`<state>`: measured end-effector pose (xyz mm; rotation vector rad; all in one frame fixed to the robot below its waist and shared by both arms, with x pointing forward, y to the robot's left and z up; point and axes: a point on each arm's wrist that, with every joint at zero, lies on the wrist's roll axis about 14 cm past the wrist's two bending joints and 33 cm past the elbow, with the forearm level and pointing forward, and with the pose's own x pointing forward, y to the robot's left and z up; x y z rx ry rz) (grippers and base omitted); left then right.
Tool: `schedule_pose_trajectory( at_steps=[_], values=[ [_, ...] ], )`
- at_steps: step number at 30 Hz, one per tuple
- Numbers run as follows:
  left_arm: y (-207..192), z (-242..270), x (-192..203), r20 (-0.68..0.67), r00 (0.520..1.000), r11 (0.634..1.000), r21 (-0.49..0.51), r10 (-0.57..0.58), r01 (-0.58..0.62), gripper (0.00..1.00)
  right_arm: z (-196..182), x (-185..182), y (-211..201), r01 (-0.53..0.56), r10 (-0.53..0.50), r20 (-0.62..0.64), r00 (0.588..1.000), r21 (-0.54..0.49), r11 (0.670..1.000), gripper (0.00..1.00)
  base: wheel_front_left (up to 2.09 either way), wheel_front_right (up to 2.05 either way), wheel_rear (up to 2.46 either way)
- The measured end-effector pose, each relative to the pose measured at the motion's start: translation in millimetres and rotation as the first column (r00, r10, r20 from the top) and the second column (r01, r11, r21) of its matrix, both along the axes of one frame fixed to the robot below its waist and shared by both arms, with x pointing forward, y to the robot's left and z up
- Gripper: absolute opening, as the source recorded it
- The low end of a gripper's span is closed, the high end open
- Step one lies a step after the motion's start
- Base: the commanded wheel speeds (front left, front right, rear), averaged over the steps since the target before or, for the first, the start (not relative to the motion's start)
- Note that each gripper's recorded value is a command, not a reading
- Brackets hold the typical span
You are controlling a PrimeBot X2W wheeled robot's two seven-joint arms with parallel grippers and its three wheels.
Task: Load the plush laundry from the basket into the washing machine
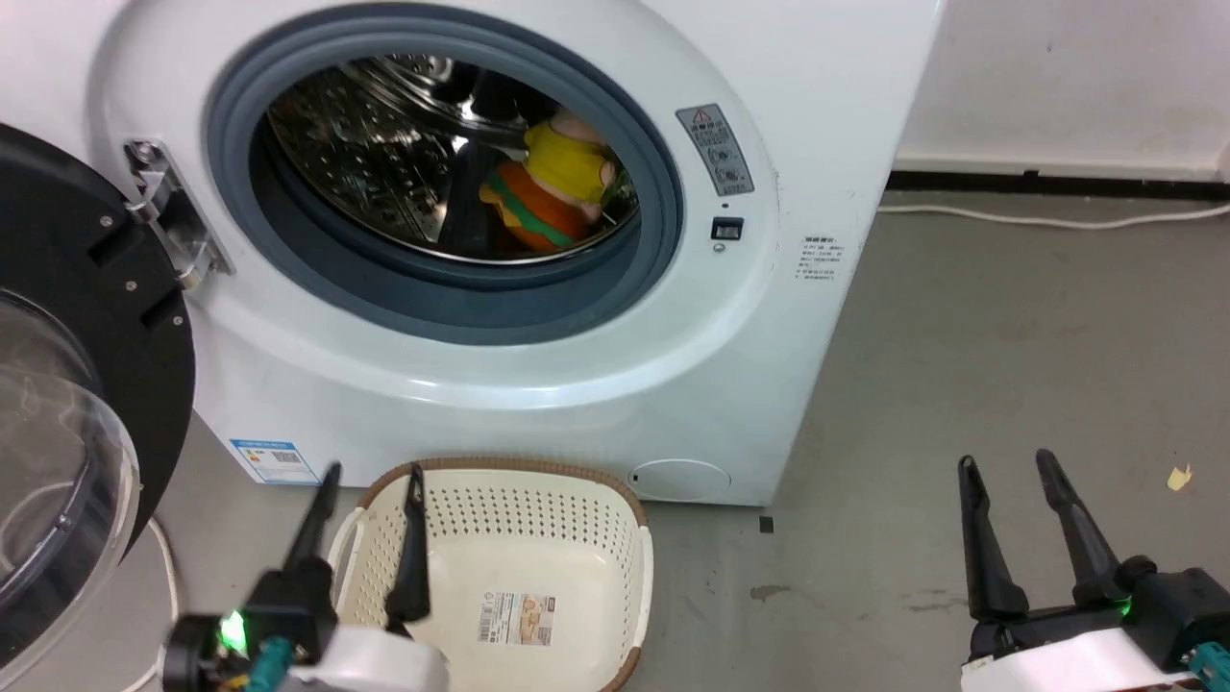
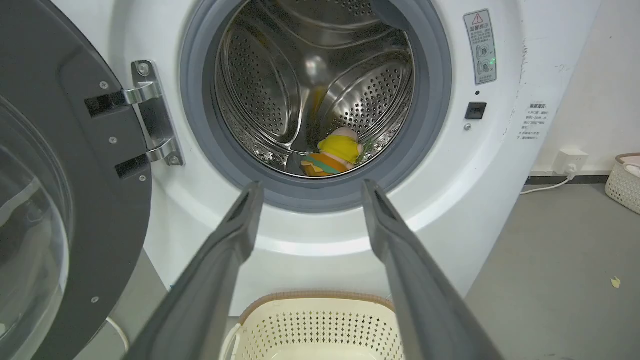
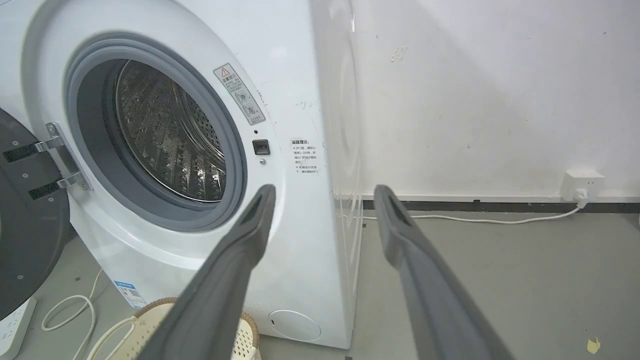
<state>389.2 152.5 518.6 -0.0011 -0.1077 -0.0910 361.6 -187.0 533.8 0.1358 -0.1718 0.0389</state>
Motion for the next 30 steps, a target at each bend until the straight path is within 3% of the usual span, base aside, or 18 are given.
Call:
schedule_pose_trajectory(
  at_steps=[14,15,30],
  values=[
    [14,0,-19,-0.003,0.997,0.994,-0.068,0.081,-0.081,1.0,-5,-5,12,-0.037,0.037,-0.016,0.999,0.003,0.999,1.0,0.0,0.0,0.0],
    [14,-1,-19,-0.004,0.997,0.994,-0.07,0.081,-0.081,0.0,-6,-4,13,-0.038,0.038,-0.018,0.999,0.003,0.999,0.0,0.0,0.0,0.0],
    [14,-1,-19,-0.016,0.997,0.995,-0.066,0.076,-0.077,0.0,-7,-4,14,-0.045,0.044,-0.035,0.998,-0.007,0.999,0.0,0.0,0.0,0.0]
  ],
)
